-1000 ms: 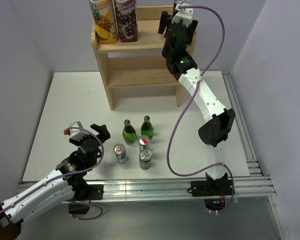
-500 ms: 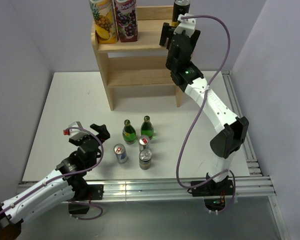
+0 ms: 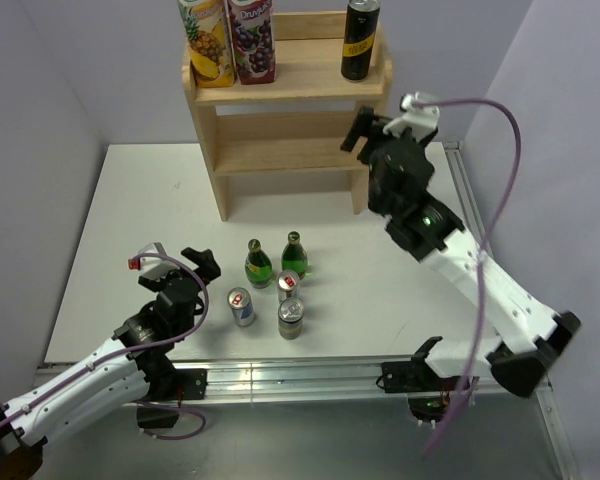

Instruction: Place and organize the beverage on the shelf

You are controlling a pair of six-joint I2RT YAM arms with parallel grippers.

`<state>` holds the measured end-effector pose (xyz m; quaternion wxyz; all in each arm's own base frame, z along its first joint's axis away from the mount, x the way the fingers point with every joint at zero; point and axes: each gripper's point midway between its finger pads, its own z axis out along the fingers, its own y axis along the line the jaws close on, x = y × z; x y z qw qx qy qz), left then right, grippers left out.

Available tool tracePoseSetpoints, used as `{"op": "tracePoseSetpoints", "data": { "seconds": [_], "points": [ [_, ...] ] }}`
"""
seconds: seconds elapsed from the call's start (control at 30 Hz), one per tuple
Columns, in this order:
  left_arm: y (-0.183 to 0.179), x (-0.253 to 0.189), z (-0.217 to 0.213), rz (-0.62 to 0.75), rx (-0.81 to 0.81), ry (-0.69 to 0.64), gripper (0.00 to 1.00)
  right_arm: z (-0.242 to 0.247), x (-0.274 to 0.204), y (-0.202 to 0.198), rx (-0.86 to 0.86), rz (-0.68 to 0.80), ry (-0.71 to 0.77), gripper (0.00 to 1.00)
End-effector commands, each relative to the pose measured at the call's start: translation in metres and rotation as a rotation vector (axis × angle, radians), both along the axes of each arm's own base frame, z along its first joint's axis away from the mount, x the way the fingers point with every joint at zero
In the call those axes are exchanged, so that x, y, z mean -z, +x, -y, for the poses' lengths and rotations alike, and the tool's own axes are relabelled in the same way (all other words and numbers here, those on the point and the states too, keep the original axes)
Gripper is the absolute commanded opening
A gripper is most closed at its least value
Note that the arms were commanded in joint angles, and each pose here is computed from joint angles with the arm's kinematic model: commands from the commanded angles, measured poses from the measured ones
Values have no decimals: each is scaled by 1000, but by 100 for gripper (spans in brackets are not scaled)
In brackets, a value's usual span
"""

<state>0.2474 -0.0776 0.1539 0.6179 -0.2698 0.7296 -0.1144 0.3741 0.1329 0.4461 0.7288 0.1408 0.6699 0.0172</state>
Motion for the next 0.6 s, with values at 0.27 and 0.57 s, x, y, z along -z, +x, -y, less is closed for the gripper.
{"op": "tracePoseSetpoints", "data": {
  "seconds": [0.27,0.57],
  "points": [
    [4,1,3,-4,-1,-5,99,-90,140,-142,-554,-223,56,89],
    [6,2,4,-12,-3,8,99,-99,233,-218,-709,-359,188,93]
  ]
}}
